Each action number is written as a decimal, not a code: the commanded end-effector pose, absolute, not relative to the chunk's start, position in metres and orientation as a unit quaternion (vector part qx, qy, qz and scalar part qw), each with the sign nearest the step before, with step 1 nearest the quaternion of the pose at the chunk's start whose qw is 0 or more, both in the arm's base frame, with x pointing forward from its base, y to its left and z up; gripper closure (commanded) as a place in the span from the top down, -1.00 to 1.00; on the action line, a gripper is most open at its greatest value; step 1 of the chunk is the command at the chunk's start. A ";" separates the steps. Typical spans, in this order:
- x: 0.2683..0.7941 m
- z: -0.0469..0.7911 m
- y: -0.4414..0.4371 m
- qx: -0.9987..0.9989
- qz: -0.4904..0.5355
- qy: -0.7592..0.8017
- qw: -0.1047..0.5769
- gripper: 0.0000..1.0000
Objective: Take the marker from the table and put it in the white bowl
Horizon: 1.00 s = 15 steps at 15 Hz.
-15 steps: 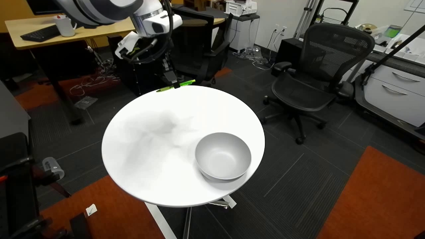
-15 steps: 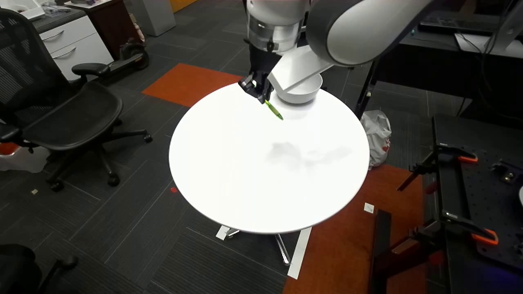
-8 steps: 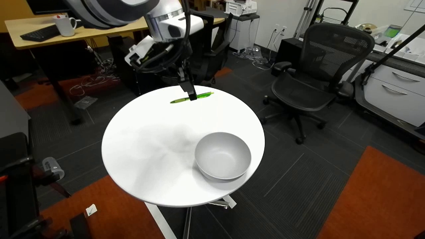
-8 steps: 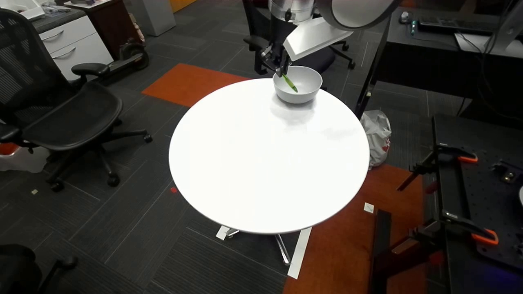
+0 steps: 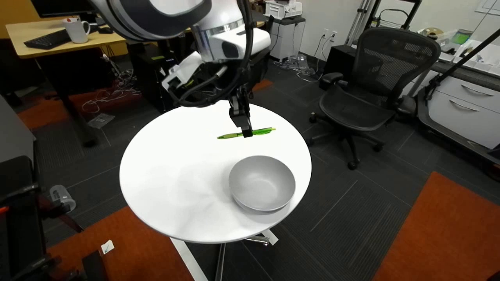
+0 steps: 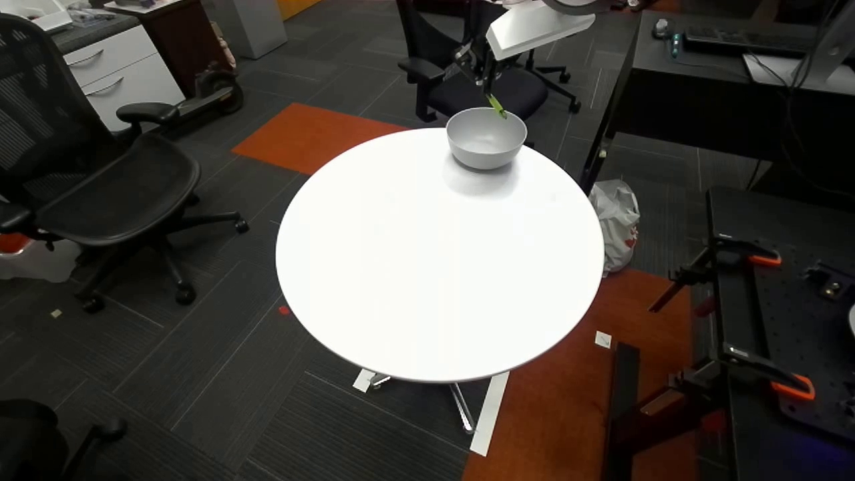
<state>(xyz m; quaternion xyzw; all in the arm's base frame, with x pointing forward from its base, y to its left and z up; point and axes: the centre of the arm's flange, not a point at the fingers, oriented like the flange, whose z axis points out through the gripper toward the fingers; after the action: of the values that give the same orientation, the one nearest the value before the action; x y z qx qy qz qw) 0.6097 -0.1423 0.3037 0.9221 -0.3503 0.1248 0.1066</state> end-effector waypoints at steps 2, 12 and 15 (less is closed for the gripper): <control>0.628 0.303 -0.181 0.927 0.100 -0.348 0.095 -0.94; 0.642 0.271 -0.216 0.929 0.080 -0.357 0.064 -0.25; 0.643 0.266 -0.217 0.928 0.080 -0.359 0.066 0.15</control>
<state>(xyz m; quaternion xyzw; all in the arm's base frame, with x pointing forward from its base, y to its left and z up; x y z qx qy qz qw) 0.6341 -0.2121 0.2638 0.9258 -0.3599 0.0896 0.0735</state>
